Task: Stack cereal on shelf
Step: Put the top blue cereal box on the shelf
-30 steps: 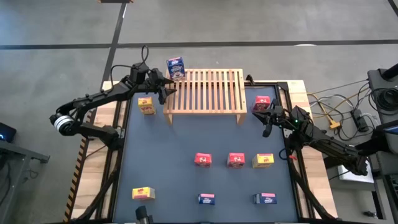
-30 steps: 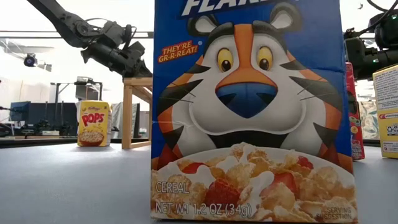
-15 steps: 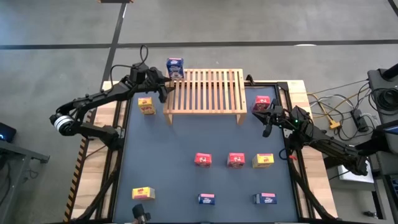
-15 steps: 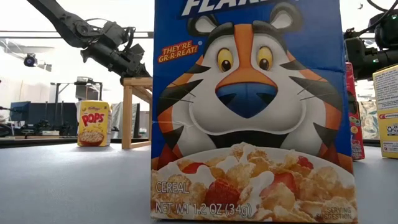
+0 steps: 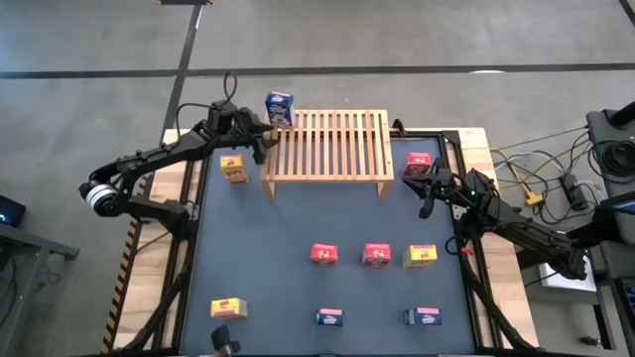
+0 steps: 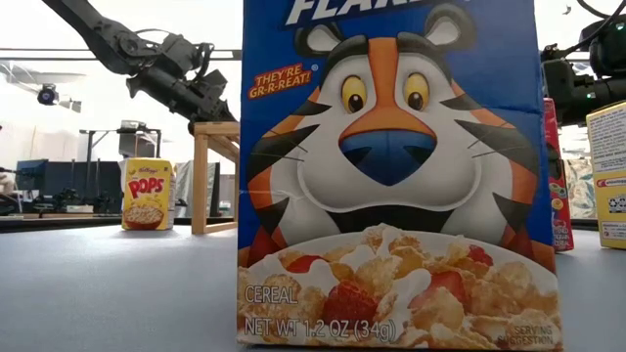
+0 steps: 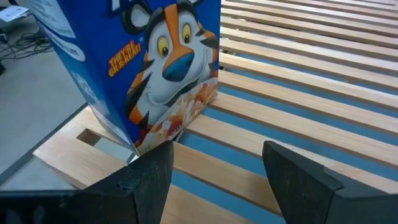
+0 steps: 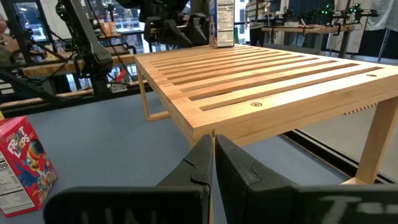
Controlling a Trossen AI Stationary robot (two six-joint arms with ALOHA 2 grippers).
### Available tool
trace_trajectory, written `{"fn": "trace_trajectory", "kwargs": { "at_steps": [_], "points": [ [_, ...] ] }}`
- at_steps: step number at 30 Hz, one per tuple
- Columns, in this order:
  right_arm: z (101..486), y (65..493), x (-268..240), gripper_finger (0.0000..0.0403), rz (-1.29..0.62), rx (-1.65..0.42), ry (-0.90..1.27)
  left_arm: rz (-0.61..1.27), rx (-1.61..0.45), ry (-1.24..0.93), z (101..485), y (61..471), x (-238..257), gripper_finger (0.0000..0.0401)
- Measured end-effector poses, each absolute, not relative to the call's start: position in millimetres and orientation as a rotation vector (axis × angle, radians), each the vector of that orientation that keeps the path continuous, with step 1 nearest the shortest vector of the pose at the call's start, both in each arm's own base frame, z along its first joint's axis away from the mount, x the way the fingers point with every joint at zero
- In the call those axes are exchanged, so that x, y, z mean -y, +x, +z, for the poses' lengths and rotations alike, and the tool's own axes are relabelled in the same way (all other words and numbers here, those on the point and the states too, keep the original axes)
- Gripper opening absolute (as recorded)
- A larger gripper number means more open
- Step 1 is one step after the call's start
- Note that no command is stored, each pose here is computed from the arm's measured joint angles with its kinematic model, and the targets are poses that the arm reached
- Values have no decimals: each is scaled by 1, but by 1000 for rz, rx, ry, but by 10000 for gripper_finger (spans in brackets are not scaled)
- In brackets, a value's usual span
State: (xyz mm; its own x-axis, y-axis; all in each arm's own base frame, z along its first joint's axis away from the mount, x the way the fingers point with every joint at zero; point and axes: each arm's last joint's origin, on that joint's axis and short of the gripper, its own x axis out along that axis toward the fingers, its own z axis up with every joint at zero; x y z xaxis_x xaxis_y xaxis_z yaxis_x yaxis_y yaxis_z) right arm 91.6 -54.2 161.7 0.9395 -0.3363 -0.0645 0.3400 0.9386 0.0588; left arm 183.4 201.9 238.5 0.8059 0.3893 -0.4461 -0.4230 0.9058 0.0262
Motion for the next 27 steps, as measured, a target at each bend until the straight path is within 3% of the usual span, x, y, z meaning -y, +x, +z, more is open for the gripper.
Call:
{"fn": "trace_trajectory", "kwargs": {
  "at_steps": [8,18,27],
  "points": [
    [162,92,54,9,-346,-53,70,420,-510,-44,247,173,-190,231],
    [162,92,54,9,-346,-51,68,539,-506,117,263,163,-187,231],
    [162,92,54,9,-346,-51,70,537,-516,100,254,170,-195,231]
  ]
}}
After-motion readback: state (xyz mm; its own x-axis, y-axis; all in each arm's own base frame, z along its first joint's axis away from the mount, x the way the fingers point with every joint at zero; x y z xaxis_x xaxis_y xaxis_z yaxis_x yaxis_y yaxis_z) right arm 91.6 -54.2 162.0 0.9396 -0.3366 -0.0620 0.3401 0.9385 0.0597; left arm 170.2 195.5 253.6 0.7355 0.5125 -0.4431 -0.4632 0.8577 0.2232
